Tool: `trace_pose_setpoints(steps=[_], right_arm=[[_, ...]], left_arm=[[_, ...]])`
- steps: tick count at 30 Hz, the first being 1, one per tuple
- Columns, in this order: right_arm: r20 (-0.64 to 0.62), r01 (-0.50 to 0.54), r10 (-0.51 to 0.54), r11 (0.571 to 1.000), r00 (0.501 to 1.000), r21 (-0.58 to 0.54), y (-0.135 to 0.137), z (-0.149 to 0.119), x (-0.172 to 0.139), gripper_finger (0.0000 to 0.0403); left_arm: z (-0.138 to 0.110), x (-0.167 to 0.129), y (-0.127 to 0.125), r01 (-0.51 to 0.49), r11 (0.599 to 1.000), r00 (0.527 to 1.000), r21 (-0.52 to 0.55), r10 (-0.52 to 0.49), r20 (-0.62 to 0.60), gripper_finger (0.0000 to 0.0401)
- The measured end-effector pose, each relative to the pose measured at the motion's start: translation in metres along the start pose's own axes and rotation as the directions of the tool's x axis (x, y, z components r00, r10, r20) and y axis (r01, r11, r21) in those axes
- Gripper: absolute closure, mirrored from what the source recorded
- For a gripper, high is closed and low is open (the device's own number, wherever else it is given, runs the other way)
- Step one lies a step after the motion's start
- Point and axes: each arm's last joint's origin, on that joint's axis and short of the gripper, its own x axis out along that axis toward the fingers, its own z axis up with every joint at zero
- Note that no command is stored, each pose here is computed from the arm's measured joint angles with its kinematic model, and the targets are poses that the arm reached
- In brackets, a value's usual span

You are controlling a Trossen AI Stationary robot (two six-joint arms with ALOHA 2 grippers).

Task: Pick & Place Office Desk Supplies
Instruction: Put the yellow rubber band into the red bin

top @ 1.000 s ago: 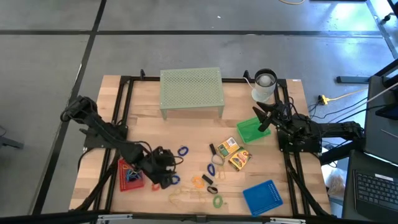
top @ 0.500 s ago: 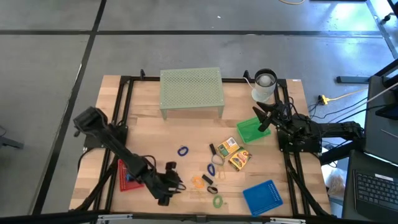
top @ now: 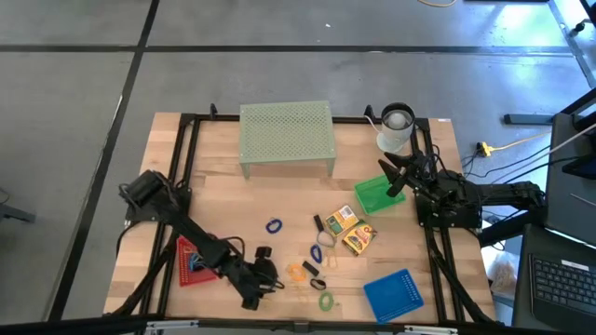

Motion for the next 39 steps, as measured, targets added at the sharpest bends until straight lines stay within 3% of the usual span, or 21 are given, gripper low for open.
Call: trace_pose_setpoints(steps=[5,10,15,19,24,28,36,39], right_arm=[[0.000,-0.001,0.001,1.000,1.000,0.000,0.000,0.000,0.000,0.0209],[0.000,0.000,0.000,1.000,1.000,0.000,0.000,0.000,0.000,0.0209],[0.000,0.000,0.000,1.000,1.000,0.000,0.000,0.000,0.000,0.0209],[0.000,0.000,0.000,1.000,1.000,0.000,0.000,0.000,0.000,0.0209],[0.000,0.000,0.000,1.000,1.000,0.000,0.000,0.000,0.000,0.0209],[0.000,0.000,0.000,1.000,1.000,0.000,0.000,0.000,0.000,0.0209],[0.000,-0.001,0.001,1.000,1.000,0.000,0.000,0.000,0.000,0.0209],[0.000,0.000,0.000,1.000,1.000,0.000,0.000,0.000,0.000,0.0209]], left_arm=[[-0.002,0.004,0.003,-0.067,0.996,0.998,0.061,0.066,0.011,0.0196],[-0.009,0.010,0.002,-0.026,0.998,0.999,0.062,0.028,-0.032,0.0196],[-0.012,0.012,0.003,-0.071,0.994,0.997,0.077,0.074,-0.037,0.0200],[-0.012,0.013,0.007,-0.078,0.994,0.995,0.081,0.082,-0.051,0.0235],[-0.013,0.014,0.013,-0.066,0.996,0.992,0.058,0.072,-0.102,0.0322],[-0.014,0.014,0.014,-0.061,0.993,0.991,0.100,0.072,-0.115,0.0389],[-0.008,0.010,0.014,-0.118,0.984,0.991,0.136,0.124,-0.041,0.0399],[-0.002,0.005,0.018,-0.181,0.970,0.983,0.163,0.182,0.006,0.0399]])
